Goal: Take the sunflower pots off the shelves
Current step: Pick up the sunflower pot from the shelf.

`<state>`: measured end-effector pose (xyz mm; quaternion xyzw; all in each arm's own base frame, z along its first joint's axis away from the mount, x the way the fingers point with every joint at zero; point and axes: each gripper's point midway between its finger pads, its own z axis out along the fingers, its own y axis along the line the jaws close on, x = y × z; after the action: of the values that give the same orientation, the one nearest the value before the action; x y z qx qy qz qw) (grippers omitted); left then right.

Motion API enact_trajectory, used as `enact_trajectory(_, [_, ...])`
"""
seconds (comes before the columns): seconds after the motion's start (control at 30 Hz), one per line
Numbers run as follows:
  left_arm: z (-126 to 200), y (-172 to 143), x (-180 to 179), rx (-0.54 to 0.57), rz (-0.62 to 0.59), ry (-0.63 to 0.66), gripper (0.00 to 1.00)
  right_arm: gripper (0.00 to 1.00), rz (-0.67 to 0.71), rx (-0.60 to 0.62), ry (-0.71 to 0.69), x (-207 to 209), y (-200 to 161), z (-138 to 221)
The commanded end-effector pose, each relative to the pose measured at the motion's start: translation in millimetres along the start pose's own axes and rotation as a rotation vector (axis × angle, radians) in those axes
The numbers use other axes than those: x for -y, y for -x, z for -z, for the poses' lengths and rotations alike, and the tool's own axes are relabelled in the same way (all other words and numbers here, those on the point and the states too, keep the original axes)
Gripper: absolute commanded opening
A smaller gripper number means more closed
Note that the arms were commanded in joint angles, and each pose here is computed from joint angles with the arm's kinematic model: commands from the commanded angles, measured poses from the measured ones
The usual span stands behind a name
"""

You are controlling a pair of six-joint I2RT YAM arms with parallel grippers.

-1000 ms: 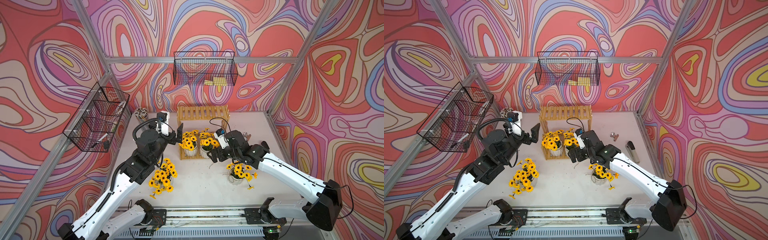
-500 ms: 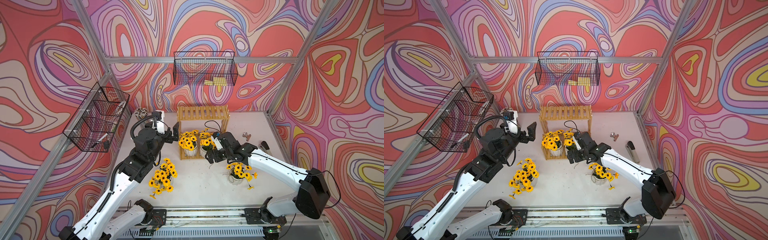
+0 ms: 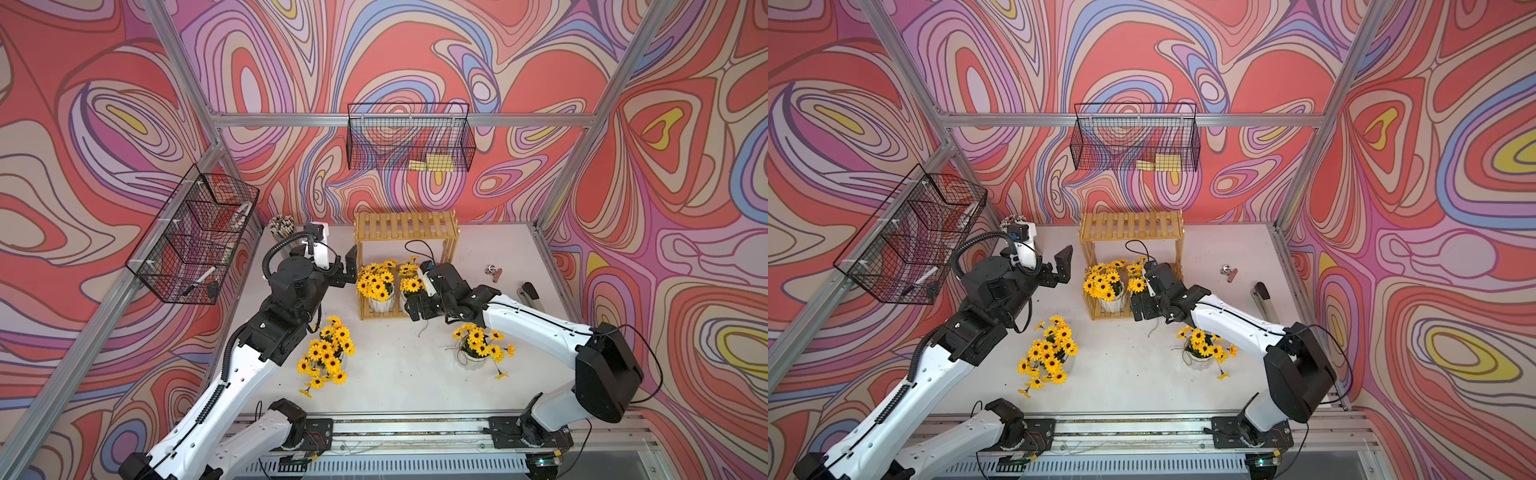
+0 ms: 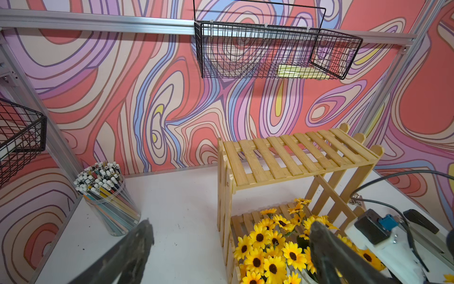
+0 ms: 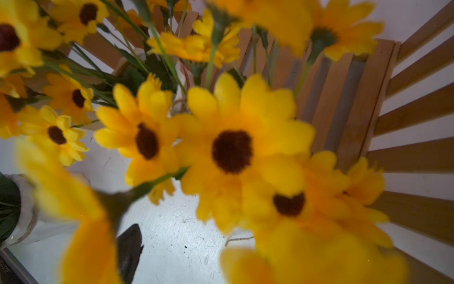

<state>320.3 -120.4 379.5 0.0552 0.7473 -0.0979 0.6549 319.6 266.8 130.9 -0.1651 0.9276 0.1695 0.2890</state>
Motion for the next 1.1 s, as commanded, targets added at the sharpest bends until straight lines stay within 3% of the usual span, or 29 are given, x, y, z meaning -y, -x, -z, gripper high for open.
enact_trajectory(0.0, [3.1,-1.6,-3.4,0.003,0.007,0.005,1.00,0.98,0.006,0.048,-0.011,-3.1,17.8,-4.7])
enact_trajectory(1.07, [5.2,-4.1,-7.1,0.014,0.003,0.007,1.00,0.98,0.053,0.079,-0.079,4.1,35.7,-36.6])
